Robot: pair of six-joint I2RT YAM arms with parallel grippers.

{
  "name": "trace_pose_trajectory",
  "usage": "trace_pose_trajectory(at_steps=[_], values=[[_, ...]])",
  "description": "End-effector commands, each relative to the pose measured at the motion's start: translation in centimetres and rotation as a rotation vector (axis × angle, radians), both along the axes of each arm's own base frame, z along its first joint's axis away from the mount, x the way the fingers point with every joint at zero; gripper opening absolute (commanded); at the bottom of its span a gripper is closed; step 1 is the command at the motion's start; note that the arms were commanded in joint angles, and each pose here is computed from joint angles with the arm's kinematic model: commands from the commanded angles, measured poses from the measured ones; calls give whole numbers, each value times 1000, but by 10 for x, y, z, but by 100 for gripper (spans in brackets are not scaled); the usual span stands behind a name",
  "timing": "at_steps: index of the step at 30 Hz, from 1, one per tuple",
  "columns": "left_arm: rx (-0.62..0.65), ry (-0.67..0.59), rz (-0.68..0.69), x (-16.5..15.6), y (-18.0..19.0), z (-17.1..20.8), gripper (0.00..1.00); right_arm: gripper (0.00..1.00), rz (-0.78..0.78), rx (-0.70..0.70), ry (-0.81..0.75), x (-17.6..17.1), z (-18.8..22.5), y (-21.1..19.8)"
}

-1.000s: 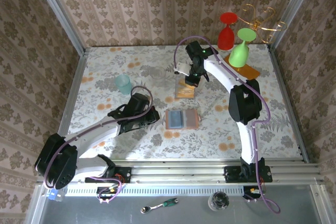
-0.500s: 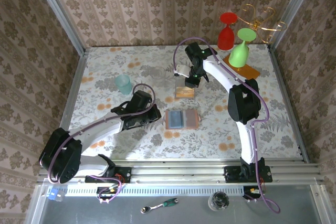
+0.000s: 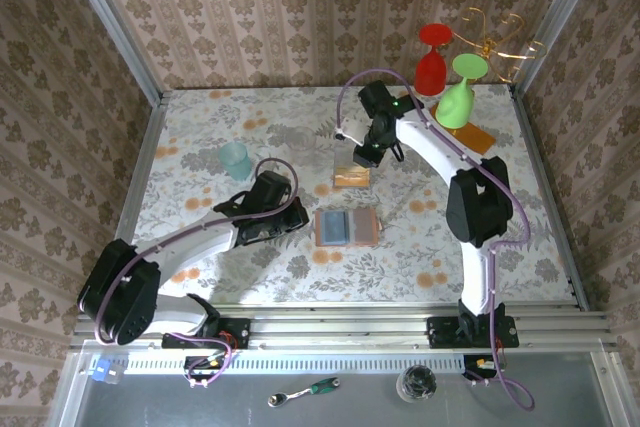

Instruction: Take the credit cards out of the card holder

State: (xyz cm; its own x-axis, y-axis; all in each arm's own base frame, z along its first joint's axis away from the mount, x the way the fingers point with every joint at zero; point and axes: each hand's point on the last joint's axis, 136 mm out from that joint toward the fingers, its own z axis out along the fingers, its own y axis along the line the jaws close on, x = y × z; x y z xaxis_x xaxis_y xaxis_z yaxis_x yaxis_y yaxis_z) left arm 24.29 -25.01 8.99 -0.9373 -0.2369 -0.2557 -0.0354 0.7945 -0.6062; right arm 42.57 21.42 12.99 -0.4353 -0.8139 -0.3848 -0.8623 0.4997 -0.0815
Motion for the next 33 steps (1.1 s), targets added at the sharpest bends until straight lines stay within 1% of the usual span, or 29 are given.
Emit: trace_pose_trajectory(at_steps=[1, 4, 7, 11, 13, 17, 19, 24, 26, 33], values=[[-34, -39, -25, 11, -10, 11, 2, 20, -120, 101, -39, -2, 23, 11], [-53, -39, -38, 15, -17, 7, 2, 22, -238, 155, -30, -8, 25, 15], [-70, -41, -58, 19, -26, 4, 2, 23, -353, 247, 22, -23, 26, 26], [-105, -23, -97, 21, -41, -2, 2, 25, -465, 354, 106, -48, 19, 37], [-116, -12, -121, 21, -48, -7, 2, 25, -522, 430, 137, -57, 18, 43], [-113, 7, -152, 20, -53, -15, 1, 26, -604, 526, 213, -78, 11, 49], [-99, 15, -159, 19, -49, -19, 1, 26, -634, 541, 255, -88, 3, 52], [-79, 23, -170, 15, -38, -23, 1, 27, -724, 521, 348, -106, -19, 53], [-76, 28, -169, 13, -32, -26, 1, 27, -735, 526, 365, -113, -24, 56], [-119, 46, -191, 6, -30, -33, 0, 26, -799, 516, 425, -129, -38, 60]])
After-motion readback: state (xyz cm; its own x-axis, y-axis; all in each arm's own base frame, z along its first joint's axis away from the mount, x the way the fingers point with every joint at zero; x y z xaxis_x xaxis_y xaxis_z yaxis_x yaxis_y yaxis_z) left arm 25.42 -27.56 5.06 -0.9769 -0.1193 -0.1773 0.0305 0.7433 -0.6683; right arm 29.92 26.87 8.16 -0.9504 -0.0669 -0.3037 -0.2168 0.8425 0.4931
